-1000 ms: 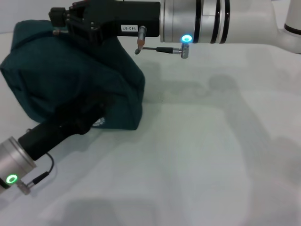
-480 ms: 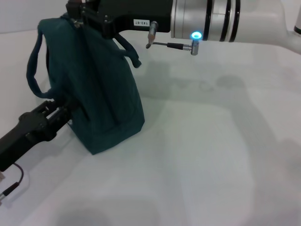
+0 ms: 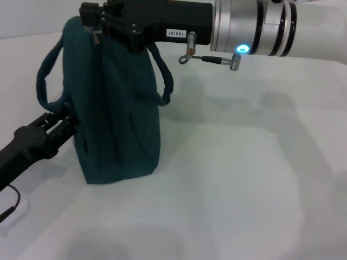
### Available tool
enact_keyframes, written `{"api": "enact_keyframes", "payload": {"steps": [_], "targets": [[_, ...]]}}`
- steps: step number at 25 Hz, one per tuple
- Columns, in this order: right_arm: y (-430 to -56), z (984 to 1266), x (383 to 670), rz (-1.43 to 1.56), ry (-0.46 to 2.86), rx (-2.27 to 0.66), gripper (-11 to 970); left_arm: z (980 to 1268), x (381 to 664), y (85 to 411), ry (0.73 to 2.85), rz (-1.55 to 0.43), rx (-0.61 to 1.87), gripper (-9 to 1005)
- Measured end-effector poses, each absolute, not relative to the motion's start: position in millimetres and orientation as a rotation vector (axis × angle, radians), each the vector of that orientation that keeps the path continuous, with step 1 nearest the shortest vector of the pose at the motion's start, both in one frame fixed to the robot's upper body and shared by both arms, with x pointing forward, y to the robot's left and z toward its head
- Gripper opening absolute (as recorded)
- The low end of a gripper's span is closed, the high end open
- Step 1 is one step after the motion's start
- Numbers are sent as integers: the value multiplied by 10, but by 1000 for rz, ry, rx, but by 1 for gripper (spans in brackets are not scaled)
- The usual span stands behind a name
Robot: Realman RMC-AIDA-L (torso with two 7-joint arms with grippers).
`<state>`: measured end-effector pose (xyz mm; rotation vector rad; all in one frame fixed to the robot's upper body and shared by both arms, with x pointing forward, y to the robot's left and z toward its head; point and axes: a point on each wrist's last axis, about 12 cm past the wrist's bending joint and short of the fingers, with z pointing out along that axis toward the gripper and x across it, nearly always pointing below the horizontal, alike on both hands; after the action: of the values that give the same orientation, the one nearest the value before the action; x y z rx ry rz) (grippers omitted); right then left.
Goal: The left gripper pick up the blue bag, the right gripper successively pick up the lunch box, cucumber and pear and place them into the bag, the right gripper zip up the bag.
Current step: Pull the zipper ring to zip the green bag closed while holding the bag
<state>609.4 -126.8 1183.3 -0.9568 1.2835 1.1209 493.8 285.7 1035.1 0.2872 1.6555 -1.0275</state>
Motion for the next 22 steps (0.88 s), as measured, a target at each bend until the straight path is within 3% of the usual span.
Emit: {"api": "enact_keyframes", "payload": {"steps": [14, 22], "targets": [[-1296, 11685, 6107, 1073, 1357, -978, 11, 10483, 4866, 3066, 1618, -1030, 317, 510], [-1306, 11577, 6140, 1060, 1416, -963, 11, 10626, 4762, 3079, 1552, -1165, 330, 509]]}}
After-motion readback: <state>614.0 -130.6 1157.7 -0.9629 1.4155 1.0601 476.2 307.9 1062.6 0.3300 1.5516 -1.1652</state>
